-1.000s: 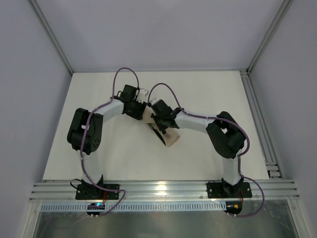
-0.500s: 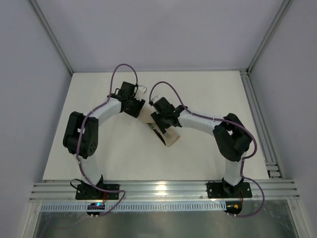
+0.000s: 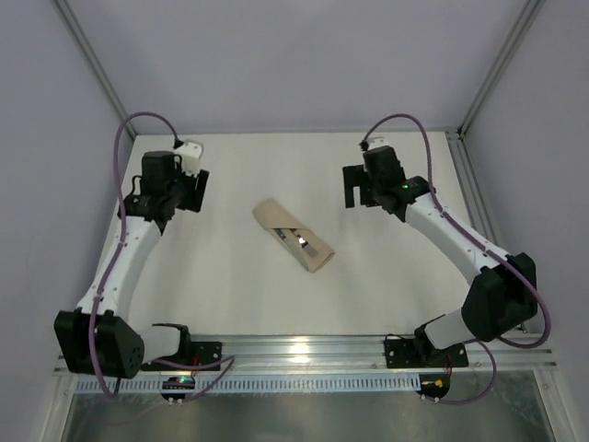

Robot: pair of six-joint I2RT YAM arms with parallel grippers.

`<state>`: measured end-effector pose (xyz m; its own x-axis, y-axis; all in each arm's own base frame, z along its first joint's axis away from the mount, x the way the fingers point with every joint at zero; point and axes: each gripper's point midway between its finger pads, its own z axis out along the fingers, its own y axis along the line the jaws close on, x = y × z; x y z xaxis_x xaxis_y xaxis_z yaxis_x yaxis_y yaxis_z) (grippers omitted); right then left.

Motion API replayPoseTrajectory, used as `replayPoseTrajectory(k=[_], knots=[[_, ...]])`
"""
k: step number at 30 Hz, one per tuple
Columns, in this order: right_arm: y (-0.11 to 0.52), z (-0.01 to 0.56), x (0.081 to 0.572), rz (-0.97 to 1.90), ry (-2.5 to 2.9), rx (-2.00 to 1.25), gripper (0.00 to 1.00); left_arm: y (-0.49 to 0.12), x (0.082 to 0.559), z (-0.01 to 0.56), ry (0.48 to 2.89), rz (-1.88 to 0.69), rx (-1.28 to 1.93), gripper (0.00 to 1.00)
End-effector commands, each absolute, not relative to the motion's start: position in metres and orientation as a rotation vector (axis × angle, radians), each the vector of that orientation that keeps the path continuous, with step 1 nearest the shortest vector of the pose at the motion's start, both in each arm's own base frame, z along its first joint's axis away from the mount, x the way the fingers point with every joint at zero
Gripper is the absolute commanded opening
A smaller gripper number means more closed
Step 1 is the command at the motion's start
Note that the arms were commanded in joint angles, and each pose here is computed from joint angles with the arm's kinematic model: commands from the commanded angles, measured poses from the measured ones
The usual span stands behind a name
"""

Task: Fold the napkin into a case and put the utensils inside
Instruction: Reset both arms

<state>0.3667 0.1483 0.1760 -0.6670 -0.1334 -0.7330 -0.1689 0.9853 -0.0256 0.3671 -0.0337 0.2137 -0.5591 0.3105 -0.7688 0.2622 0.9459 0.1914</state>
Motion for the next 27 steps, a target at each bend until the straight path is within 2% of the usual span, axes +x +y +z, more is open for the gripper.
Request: replayPoseTrajectory(k=[1,5,10,27], knots=[[0.100,0.181,0.363,0.060,2.302,0.088,1.00,0.001,0.320,0.179,2.329,0.196,0.425,0.67],[0.061,0.170,0.366,-0.003,2.291,0.268,0.99,0.033,0.280,0.154,2.429,0.300,0.396,0.70],[0.055,0.148,0.364,-0.039,2.337,0.312,0.99,0.067,0.246,0.123,2.514,0.383,0.294,0.72],[0.054,0.140,0.360,-0.021,2.301,0.289,0.99,0.059,0.220,0.095,2.575,0.308,0.250,0.73]])
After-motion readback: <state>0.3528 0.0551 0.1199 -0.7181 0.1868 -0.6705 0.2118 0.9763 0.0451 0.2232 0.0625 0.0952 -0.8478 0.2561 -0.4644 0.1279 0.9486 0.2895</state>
